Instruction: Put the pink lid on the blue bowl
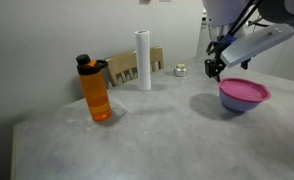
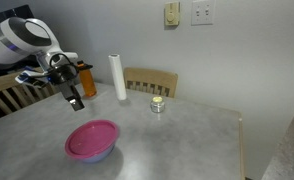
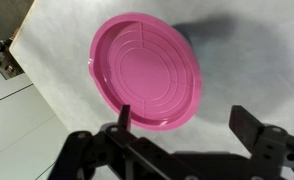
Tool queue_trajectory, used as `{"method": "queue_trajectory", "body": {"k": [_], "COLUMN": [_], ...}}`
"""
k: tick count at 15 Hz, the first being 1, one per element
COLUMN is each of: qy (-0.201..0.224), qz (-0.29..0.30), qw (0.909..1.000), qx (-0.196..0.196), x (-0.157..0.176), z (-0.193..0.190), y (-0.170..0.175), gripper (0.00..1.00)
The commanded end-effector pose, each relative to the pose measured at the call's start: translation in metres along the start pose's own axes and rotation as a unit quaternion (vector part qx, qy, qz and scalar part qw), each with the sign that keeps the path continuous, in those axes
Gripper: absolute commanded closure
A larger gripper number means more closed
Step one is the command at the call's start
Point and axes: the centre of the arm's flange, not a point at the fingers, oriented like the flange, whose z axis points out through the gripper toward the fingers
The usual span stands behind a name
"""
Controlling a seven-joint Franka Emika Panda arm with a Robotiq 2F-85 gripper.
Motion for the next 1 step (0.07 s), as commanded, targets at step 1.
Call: {"method": "queue_trajectory", "body": {"k": [1], "qy": [0.000], "qz": [0.000], "qw": [1.0000], "qx": [0.000], "x": [-0.0002], "z": [0.0000], "y": [-0.0001], "gripper": [0.00]}}
